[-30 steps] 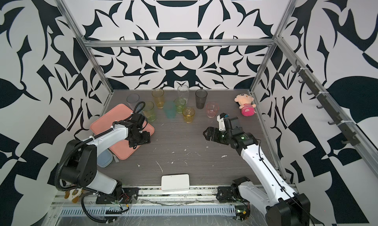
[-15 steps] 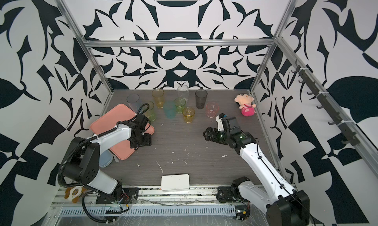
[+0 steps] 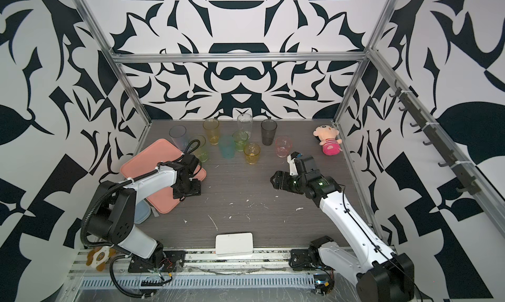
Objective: Place the glasses into the tray
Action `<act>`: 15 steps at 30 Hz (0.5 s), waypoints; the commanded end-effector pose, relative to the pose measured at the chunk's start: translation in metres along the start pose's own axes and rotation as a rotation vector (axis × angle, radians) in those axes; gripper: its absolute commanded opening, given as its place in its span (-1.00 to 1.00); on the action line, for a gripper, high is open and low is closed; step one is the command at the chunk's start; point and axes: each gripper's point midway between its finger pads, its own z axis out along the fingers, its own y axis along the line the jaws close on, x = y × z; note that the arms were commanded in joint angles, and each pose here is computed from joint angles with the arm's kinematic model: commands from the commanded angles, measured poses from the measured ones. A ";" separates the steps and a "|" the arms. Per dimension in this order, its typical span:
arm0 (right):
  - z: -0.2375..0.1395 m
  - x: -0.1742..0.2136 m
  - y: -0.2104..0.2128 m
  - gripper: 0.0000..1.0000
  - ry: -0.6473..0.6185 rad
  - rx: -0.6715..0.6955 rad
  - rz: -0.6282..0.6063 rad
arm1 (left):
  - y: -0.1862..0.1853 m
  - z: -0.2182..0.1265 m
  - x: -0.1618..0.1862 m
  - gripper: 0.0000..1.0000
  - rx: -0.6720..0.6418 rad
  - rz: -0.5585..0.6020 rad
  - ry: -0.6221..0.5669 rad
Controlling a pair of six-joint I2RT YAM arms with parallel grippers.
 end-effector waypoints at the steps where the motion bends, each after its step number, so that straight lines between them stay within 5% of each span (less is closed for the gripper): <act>1: -0.010 -0.010 0.009 0.66 -0.045 -0.014 -0.008 | -0.002 0.006 0.008 0.39 0.007 -0.005 0.040; 15: -0.010 -0.005 -0.001 0.61 -0.054 0.017 0.022 | -0.055 0.010 0.020 0.03 0.050 0.144 0.049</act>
